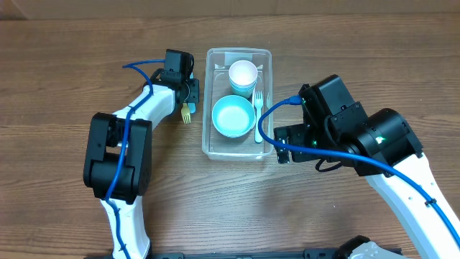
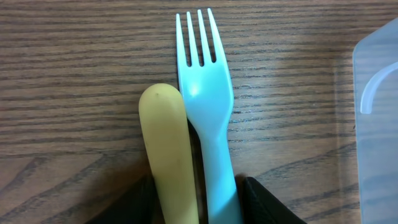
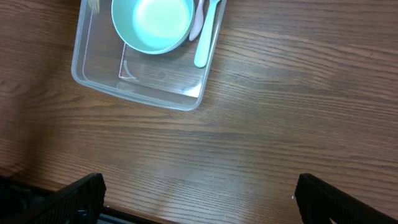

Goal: Pack container
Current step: 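Reach the left gripper to the yellow and light blue forks, then grasp the light blue fork with the left gripper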

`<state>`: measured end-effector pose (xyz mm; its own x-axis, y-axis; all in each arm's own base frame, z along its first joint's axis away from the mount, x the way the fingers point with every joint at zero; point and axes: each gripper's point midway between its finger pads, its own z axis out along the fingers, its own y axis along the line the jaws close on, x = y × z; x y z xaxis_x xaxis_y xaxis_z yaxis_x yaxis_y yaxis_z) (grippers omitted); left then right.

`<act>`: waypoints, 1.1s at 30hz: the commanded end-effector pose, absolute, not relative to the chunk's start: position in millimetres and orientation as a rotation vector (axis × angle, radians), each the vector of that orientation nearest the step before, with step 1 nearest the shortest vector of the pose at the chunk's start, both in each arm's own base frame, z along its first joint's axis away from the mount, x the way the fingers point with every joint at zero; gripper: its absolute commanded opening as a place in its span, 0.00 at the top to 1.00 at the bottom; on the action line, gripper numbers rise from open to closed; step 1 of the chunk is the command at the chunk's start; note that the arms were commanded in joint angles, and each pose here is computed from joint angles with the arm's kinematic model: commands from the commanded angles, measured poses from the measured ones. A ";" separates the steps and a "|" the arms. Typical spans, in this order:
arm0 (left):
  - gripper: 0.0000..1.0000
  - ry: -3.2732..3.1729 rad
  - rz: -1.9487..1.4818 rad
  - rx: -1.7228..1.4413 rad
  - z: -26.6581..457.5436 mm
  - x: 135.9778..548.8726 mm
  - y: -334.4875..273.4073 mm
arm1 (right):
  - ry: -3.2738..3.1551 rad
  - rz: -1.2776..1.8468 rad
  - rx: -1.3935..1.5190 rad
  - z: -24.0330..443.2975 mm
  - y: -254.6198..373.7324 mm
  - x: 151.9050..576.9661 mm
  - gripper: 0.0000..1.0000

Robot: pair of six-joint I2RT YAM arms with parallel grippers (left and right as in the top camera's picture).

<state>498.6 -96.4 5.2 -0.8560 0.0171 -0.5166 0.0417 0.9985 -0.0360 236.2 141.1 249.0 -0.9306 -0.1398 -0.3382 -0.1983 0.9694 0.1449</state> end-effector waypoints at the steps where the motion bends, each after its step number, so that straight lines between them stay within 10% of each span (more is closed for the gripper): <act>1: 0.54 2.556 -0.072 0.023 25.8 505.8 -100.3 | 2.774 0.257 -0.251 251.5 141.0 235.8 0.00; 33: 0.68 2.581 -0.196 0.016 18.4 501.1 -118.0 | 2.774 0.257 -0.252 251.5 141.0 235.7 0.00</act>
<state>500.3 -107.4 29.0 -0.8404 -0.0317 -0.5410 0.0383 0.9923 -0.1178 236.2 141.1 249.0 -0.9308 -0.1391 -0.3381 -0.1976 0.9695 0.1451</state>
